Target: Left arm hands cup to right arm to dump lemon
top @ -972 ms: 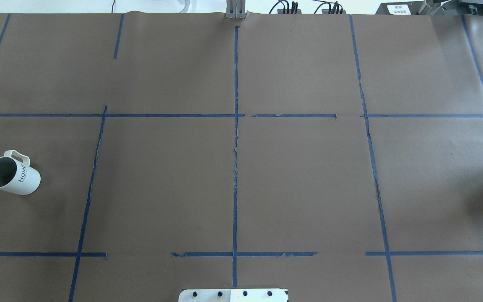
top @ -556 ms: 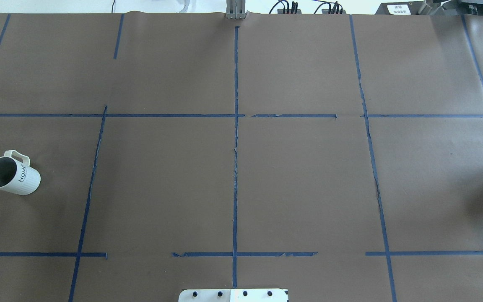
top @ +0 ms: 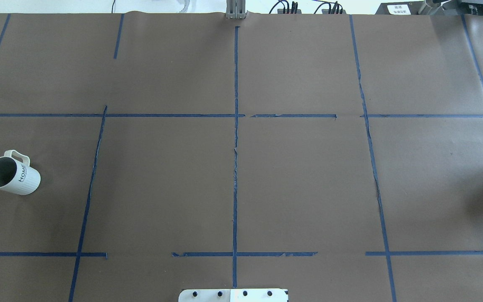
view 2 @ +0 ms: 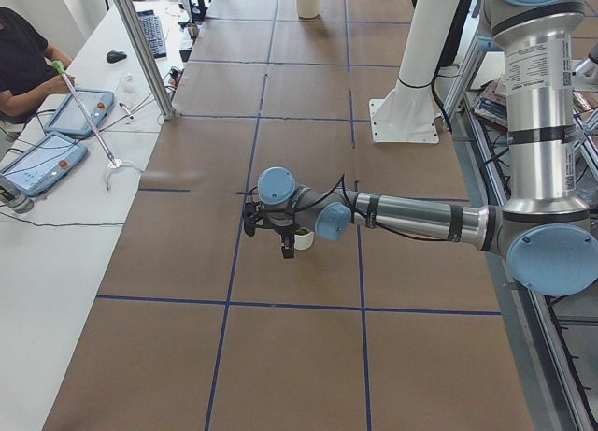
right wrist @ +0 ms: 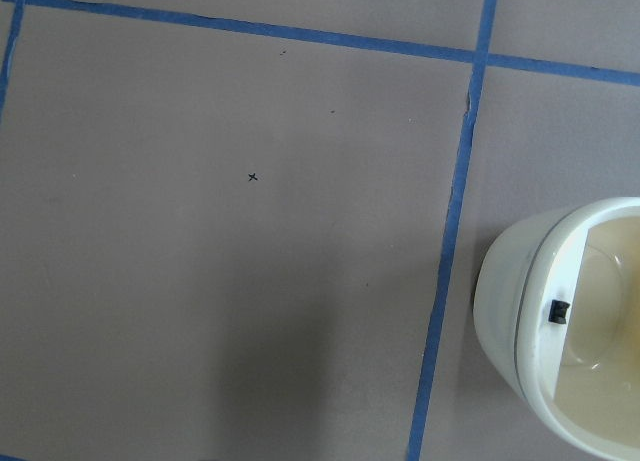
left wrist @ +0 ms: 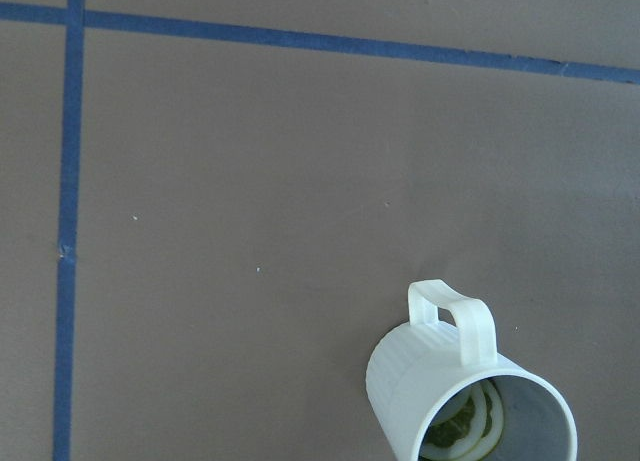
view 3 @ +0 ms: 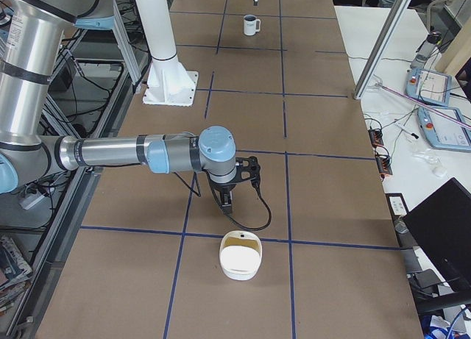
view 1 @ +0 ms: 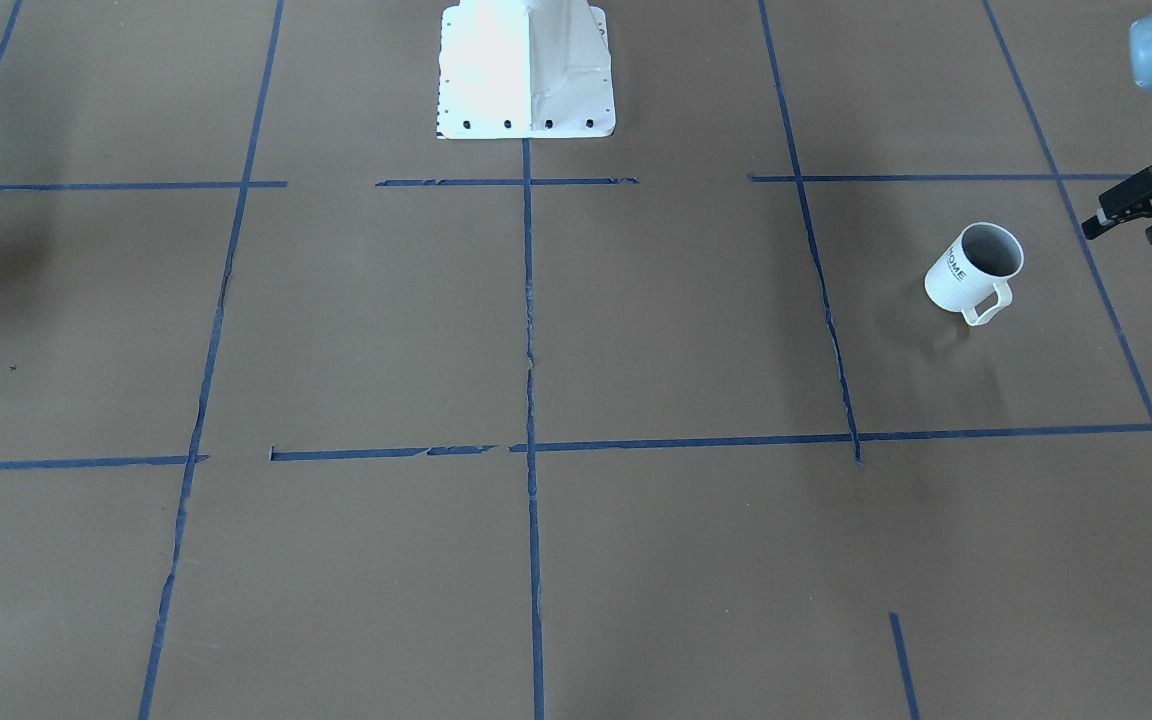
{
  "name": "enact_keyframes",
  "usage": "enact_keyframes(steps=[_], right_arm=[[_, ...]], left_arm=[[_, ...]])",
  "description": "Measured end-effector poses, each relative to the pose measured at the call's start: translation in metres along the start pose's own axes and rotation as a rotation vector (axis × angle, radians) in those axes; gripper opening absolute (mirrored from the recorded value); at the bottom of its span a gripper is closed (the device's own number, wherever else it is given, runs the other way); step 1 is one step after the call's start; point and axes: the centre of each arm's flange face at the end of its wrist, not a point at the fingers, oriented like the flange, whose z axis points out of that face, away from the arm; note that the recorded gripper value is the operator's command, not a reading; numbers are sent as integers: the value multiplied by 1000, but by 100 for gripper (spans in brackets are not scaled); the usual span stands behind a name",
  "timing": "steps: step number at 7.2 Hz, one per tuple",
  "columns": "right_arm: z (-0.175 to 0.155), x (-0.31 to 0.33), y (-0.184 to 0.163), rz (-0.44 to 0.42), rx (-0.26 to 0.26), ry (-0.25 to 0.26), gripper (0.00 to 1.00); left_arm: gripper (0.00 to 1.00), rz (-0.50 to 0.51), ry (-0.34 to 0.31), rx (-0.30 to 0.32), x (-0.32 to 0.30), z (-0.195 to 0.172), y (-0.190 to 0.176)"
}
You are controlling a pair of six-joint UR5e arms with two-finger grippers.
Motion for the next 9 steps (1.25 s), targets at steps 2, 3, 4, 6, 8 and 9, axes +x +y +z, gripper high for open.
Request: enact_keyframes(steps=[2,3,4,6,8,9], right_arm=[[5,-6,-2,-14,-12,-20,100],[6,-9,-2,-16,-16,-35,100],[7,-11,-2,-15,-18,-50,100],[7,-12,-3,-16,-18,-58,100],[7,-13,-4,-18,-16,-59,100],[6,-13,-4,-19,-15,-59,100]], left_arm=[[100,-7,-16,-24,12,22,6],[100,0,-26,-36,16,31,9],[100,10,-33,-52,20,39,13],[79,27,-66,-72,23,58,17],[18,49,-105,-82,26,75,21],[0,50,-112,-87,25,79,22]])
